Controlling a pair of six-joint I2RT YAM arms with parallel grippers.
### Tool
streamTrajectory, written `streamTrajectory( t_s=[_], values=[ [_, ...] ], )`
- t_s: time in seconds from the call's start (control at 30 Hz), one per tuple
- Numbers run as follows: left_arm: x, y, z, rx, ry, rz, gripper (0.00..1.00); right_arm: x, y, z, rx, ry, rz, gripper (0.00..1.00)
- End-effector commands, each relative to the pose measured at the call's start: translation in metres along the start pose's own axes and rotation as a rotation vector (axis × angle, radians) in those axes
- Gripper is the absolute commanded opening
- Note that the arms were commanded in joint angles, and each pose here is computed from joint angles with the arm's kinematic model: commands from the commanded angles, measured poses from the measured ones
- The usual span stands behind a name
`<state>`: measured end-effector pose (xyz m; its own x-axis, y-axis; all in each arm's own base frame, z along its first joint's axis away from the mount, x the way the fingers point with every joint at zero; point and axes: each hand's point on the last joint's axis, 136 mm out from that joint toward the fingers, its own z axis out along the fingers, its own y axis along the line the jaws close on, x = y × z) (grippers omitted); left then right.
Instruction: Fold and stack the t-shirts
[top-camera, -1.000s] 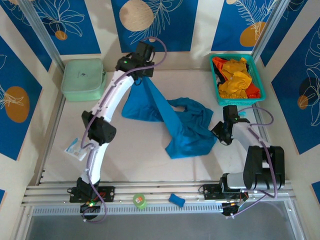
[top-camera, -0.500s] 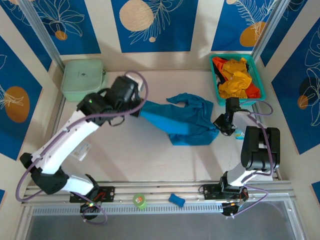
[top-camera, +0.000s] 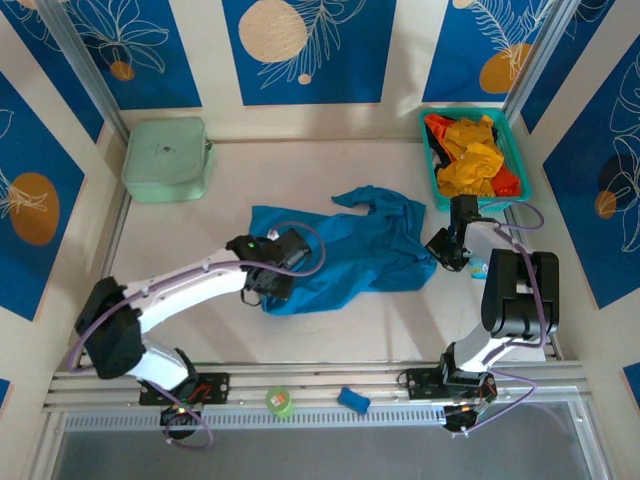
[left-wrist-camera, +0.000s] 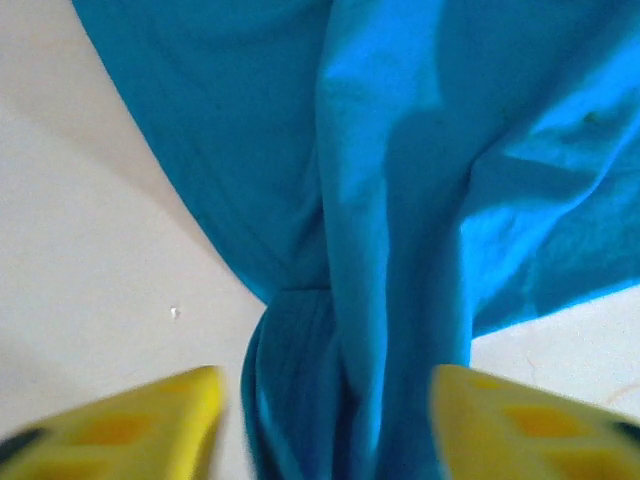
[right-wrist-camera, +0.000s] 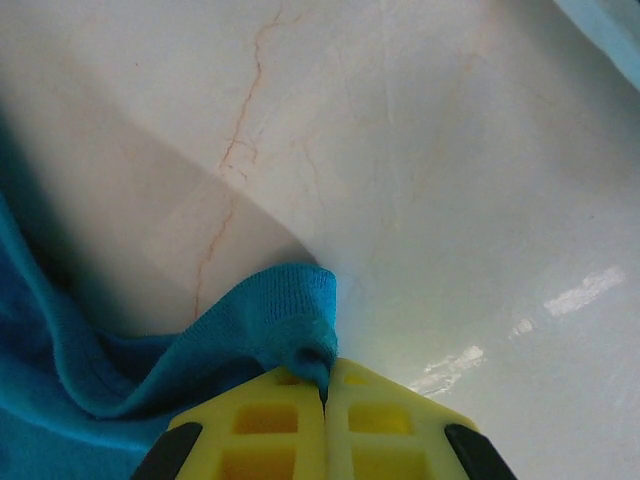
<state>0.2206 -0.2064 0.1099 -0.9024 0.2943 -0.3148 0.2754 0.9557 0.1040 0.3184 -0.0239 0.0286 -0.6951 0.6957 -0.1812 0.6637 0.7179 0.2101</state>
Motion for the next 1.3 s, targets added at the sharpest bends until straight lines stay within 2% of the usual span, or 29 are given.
streamTrajectory(
  t_s=[0.0, 0.03, 0.17, 0.3, 0.37, 0.47, 0.6, 0.8, 0.97, 1.07, 1.2, 1.27],
  values=[
    [-0.026, -0.008, -0.005, 0.01, -0.059, -0.019, 0.96, 0.003, 0.002, -0.012, -0.017, 0.001, -0.017, 0.0],
    [-0.032, -0.006, -0.008, -0.005, -0.069, -0.013, 1.0, 0.002, 0.001, -0.015, -0.018, -0.001, -0.017, 0.0],
    [-0.06, 0.016, -0.018, -0.028, -0.078, -0.042, 1.0, -0.001, -0.001, -0.028, -0.026, -0.019, -0.018, 0.0],
    [-0.097, 0.054, -0.01, -0.029, -0.088, -0.139, 1.0, -0.004, 0.002, -0.042, -0.041, -0.035, -0.04, 0.01],
    [-0.115, 0.07, 0.004, -0.023, -0.081, -0.183, 1.0, -0.005, 0.01, -0.049, -0.055, -0.036, -0.082, 0.12],
    [-0.142, 0.083, 0.037, 0.02, -0.057, -0.246, 0.91, -0.01, 0.034, -0.061, -0.063, -0.049, -0.206, 0.3],
    [-0.169, 0.096, 0.084, 0.025, -0.034, -0.301, 0.88, -0.02, 0.074, -0.07, -0.031, -0.055, -0.408, 0.5],
    [-0.193, 0.111, 0.14, 0.019, -0.008, -0.362, 0.82, -0.031, 0.144, -0.051, -0.041, 0.0, -0.624, 0.61],
    [-0.2, 0.111, 0.167, 0.017, 0.019, -0.367, 0.64, -0.048, 0.188, -0.013, -0.007, 0.028, -0.726, 0.63],
    [-0.203, 0.11, 0.175, 0.016, 0.023, -0.358, 0.41, -0.056, 0.205, 0.011, -0.01, 0.06, -0.752, 0.63],
    [-0.205, 0.111, 0.178, 0.008, 0.026, -0.34, 0.03, -0.051, 0.225, 0.042, -0.018, 0.114, -0.815, 0.62],
    [-0.206, 0.112, 0.176, 0.006, 0.02, -0.335, 0.0, -0.044, 0.229, 0.056, -0.008, 0.148, -0.851, 0.59]
  ],
)
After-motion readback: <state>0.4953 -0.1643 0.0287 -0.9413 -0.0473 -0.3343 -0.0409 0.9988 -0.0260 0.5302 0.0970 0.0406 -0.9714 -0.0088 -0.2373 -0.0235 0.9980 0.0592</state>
